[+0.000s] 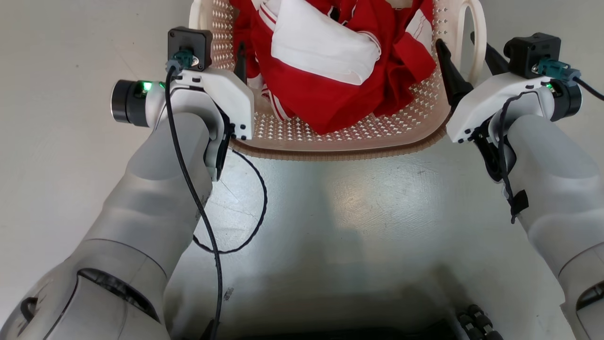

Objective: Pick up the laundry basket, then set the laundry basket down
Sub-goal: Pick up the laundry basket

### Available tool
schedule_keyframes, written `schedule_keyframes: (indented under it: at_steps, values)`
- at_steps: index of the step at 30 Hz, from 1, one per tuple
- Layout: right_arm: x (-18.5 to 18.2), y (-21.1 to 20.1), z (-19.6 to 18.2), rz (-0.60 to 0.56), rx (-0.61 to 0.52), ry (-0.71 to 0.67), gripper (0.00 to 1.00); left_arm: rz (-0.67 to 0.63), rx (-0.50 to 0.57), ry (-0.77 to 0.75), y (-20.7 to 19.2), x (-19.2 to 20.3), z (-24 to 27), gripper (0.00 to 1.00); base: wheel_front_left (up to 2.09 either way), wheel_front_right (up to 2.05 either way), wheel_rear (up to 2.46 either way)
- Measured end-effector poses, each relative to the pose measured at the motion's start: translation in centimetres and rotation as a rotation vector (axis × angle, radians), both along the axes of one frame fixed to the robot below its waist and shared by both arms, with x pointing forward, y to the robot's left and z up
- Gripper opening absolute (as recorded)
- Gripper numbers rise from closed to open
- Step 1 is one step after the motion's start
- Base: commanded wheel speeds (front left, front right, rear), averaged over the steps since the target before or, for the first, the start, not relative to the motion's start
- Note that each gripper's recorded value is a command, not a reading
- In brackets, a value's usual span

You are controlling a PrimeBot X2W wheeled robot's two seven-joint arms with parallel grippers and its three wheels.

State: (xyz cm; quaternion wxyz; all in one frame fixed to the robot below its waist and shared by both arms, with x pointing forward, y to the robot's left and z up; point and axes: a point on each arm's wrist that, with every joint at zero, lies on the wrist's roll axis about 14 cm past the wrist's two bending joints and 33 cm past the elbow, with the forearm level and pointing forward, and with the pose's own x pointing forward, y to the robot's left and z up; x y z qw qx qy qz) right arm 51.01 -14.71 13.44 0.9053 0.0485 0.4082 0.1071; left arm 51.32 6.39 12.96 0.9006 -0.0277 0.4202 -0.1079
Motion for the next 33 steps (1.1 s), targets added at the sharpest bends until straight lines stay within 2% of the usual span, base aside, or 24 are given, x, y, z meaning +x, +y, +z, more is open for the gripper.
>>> schedule_keyframes:
  at_steps: [2, 3, 4, 5, 6, 19, 33]
  values:
    - [0.1, 0.1, -0.1, 0.002, 0.002, -0.001, 0.91, -0.001, 0.001, -0.006, 0.1, 0.3, 0.1, 0.83, 0.0, 0.0, 0.0]
    - [0.1, 0.2, -0.1, 0.002, 0.003, 0.0, 0.84, -0.002, 0.002, -0.008, 0.1, 0.3, 0.1, 0.77, 0.0, 0.0, 0.0]
    - [0.1, 0.2, -0.2, 0.003, 0.004, 0.001, 0.65, -0.004, 0.004, -0.009, 0.2, 0.3, 0.1, 0.66, 0.0, 0.0, 0.0]
    - [0.0, 0.4, -0.4, 0.005, 0.006, 0.004, 0.26, -0.01, 0.011, -0.009, 0.4, 0.3, 0.0, 0.48, 0.0, 0.0, 0.0]
    - [0.0, 0.2, -0.5, 0.001, 0.002, 0.006, 0.0, -0.01, 0.014, -0.009, 0.4, 0.3, -0.1, 0.0, 0.0, 0.0, 0.0]
    - [0.0, 0.1, 0.0, -0.017, 0.006, 0.009, 0.0, 0.011, 0.011, -0.001, 0.7, 0.2, 0.5, 0.0, 0.0, 0.0, 0.0]
    - [-0.8, 1.3, 4.3, -0.003, 0.002, 0.032, 0.0, 0.021, 0.022, 0.027, 1.4, -1.6, 4.6, 0.0, 0.0, 0.0, 0.0]
